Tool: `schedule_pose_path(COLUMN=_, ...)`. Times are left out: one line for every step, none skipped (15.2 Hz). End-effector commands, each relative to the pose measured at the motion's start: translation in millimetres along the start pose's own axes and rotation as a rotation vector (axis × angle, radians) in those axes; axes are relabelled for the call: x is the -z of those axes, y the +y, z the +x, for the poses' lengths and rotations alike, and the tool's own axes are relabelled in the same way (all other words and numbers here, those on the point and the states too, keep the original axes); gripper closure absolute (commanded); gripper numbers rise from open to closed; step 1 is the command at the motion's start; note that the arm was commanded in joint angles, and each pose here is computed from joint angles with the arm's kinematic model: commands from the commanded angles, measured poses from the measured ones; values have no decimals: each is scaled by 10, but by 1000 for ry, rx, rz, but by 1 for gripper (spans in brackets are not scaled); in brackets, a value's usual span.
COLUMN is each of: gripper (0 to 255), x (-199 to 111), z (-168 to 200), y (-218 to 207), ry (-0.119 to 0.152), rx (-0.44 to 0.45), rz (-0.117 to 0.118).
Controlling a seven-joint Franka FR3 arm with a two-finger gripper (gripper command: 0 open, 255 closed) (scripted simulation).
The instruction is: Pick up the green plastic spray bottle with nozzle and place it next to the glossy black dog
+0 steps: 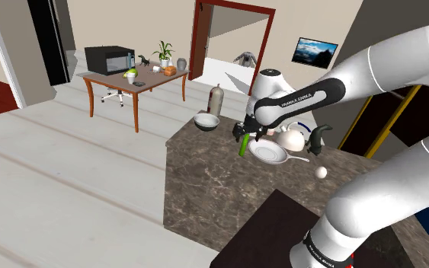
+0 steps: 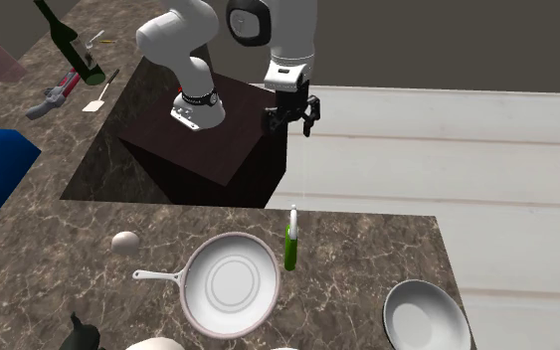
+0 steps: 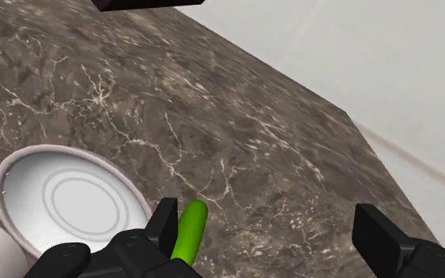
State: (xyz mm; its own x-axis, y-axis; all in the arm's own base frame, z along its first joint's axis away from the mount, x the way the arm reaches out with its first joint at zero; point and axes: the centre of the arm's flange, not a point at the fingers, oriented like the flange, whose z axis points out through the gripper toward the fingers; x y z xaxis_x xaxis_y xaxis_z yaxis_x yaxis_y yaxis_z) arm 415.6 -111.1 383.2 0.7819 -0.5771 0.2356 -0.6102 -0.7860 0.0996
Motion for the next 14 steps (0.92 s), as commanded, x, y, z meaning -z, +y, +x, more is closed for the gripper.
schedule_pose_path(gripper=0, x=-170, z=164, y=15, ry=36, rx=-66, rz=-8)
schedule_pose_path(gripper=0, x=-258, z=234, y=34, ry=52, rx=-98, rz=-14)
schedule_pose_path(gripper=0, x=-345, z=305, y=56, ry=68, rx=-129, rz=-19)
schedule_pose_path(gripper=0, x=-431, z=377, y=81, ry=84, rx=-161, rz=-25)
schedule_pose_path(gripper=0, x=-516, z=449, y=109, ry=100, rx=-193, rz=-30)
schedule_pose_path(gripper=0, x=-599, z=521, y=139, ry=117, rx=-224, rz=-36)
schedule_pose_path(gripper=0, x=-680, z=594, y=173, ry=133, rx=-256, rz=-41)
schedule_pose_path(gripper=0, x=-761, z=667, y=208, ry=149, rx=-288, rz=-47)
schedule_pose_path(gripper=0, x=-840, z=740, y=247, ry=165, rx=-319, rz=-52)
schedule_pose_path(gripper=0, x=-918, z=813, y=289, ry=181, rx=-351, rz=-58)
schedule_pose_path(gripper=0, x=-994, z=886, y=333, ry=197, rx=-383, rz=-63)
schedule_pose_path(gripper=0, x=-1069, z=959, y=380, ry=214, rx=-415, rz=-69)
schedule_pose_path(gripper=0, x=-1142, z=1032, y=429, ry=230, rx=-446, rz=-74)
schedule_pose_path(gripper=0, x=-1214, z=1104, y=482, ry=246, rx=-478, rz=-80)
